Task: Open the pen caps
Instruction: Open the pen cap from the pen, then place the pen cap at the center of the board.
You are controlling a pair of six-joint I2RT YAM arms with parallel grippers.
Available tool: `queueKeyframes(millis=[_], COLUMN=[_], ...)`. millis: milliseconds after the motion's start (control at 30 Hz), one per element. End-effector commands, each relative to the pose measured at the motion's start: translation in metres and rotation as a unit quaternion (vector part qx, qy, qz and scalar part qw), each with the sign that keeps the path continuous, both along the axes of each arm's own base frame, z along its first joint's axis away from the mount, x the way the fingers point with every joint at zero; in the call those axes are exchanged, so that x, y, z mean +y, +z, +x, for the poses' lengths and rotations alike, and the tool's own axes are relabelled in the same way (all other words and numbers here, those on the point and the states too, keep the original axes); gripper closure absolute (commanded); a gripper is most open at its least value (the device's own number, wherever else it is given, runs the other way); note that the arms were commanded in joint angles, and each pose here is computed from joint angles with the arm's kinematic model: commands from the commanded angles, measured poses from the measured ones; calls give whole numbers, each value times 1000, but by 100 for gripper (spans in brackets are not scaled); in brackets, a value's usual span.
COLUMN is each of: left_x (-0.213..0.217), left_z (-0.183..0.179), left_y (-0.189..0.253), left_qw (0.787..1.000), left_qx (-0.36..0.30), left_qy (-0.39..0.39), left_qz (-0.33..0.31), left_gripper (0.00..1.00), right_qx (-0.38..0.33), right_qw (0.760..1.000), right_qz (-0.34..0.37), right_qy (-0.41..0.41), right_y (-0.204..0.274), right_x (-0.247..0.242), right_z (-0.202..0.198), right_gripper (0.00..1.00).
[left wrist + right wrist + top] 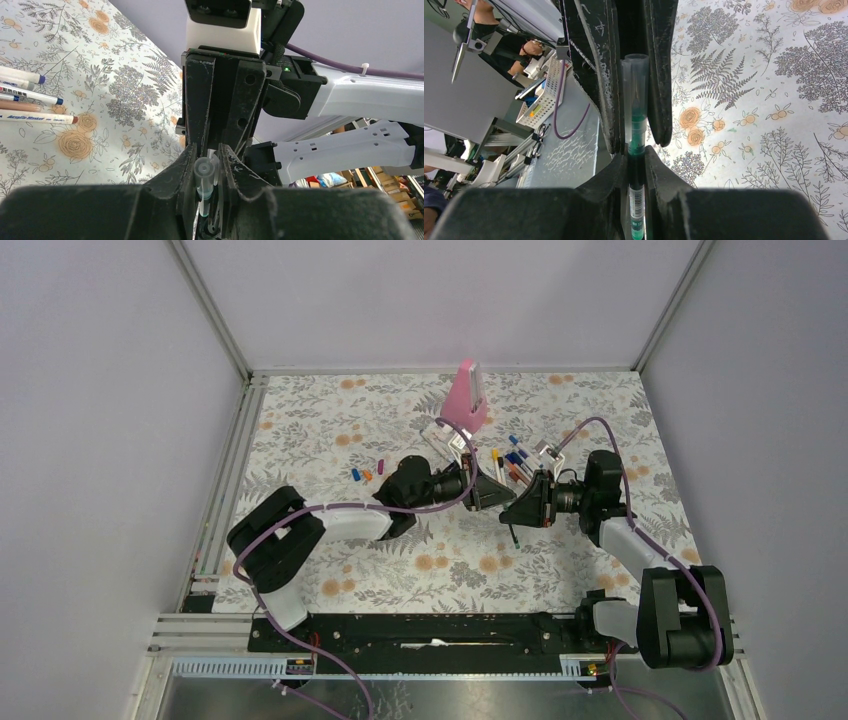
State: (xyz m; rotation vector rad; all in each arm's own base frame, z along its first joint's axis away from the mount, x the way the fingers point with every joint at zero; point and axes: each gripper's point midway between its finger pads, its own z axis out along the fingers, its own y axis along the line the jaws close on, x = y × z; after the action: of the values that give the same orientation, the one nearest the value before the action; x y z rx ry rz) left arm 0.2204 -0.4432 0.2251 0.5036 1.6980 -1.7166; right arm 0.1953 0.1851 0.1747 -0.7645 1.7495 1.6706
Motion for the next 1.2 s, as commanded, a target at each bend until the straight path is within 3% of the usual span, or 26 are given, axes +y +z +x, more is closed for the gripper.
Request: queueKeyframes(millis=[0,133,333,533,667,833,1000,1167], left_x=[5,32,88,117,129,163,206,229], left_z=[-2,39,109,127,127,124,108,100], left_y=[52,99,172,202,179,113,40,-4], left_qw=[995,983,946,925,933,936,915,898], left_qx=[-62,-118,-181,-208,-178,-95,-12,11], left_qy=[7,92,226,277,292,338,393,406], left_qz=[-77,-107,-146,-154,-111,-13,88,171], left_gripper=[100,100,100,100,100,100,100,100], right_qx=[-12,6,18,11,-15,-40,-61,-60], right_qw=[1000,1000,999,999,999,999,995,992], right_qz=[1,2,0,-2,-8,-28,-49,-66], right_qy=[5,20,43,41,30,-18,-58,-89], right_y=[5,0,-6,-6,-3,-2,-5,-11], right_x=[1,5,14,14,13,1,-12,-24], right_z=[4,-1,-9,-8,-4,10,24,35], right_gripper=[100,100,100,100,100,100,100,100])
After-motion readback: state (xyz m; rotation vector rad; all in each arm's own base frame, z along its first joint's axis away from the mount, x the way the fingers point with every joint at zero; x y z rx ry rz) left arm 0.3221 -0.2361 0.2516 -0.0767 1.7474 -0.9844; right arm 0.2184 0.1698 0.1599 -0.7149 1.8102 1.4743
